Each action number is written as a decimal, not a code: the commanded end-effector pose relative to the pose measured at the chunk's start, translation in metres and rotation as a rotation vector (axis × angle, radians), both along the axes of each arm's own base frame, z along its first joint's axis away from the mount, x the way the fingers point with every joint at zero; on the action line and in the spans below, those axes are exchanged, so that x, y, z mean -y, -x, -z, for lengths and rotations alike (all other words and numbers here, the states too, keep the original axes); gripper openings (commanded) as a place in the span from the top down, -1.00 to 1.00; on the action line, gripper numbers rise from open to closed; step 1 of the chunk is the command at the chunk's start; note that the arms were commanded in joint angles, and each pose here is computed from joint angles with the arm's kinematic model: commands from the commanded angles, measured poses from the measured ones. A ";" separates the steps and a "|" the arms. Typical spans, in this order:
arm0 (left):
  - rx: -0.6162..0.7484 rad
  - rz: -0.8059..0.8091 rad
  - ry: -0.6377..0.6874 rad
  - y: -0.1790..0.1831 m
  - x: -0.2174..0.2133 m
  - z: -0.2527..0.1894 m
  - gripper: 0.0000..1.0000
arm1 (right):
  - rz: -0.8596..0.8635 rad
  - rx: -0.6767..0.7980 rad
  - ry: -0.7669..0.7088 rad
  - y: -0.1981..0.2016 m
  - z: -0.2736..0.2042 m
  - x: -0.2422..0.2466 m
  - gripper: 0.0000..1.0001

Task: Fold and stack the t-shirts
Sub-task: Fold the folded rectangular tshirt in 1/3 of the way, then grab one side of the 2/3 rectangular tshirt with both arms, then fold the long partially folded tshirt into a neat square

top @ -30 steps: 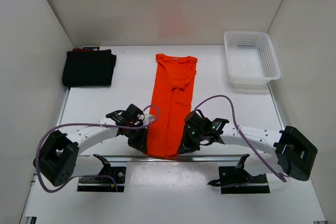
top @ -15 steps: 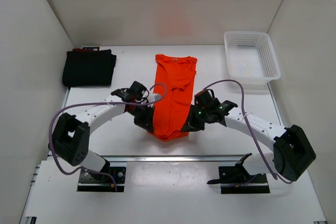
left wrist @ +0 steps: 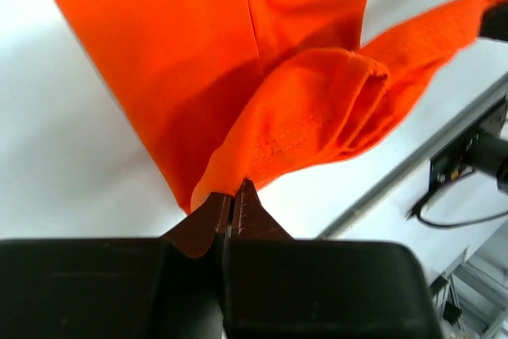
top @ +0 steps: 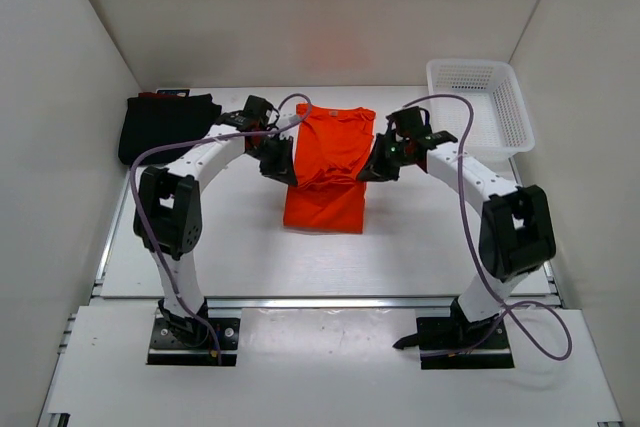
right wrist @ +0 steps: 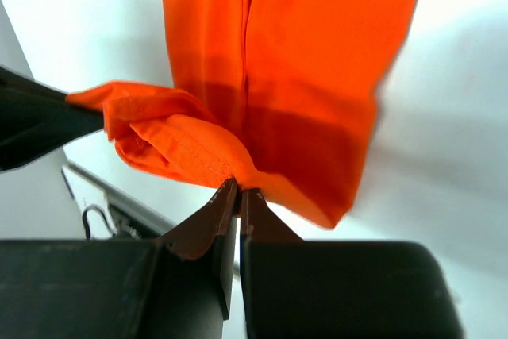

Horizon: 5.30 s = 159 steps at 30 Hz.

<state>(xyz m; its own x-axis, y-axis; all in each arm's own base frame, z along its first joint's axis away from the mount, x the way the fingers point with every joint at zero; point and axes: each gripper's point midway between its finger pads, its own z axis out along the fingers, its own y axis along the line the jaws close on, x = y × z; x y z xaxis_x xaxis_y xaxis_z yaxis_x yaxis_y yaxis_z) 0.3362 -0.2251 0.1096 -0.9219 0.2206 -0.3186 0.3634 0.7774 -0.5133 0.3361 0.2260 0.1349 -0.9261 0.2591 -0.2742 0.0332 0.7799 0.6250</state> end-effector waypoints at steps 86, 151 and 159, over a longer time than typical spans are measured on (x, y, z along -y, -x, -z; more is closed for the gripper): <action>-0.217 0.195 0.024 0.140 -0.032 0.044 0.92 | -0.022 -0.132 -0.069 0.136 0.047 -0.005 1.00; 0.189 -0.215 -0.021 -0.161 -0.060 0.003 -0.28 | 0.023 -0.034 -0.169 -0.147 0.028 -0.008 0.45; 0.517 -0.217 -0.067 -0.175 -0.083 -0.067 -0.34 | 0.042 0.192 0.045 -0.158 -0.009 0.000 0.65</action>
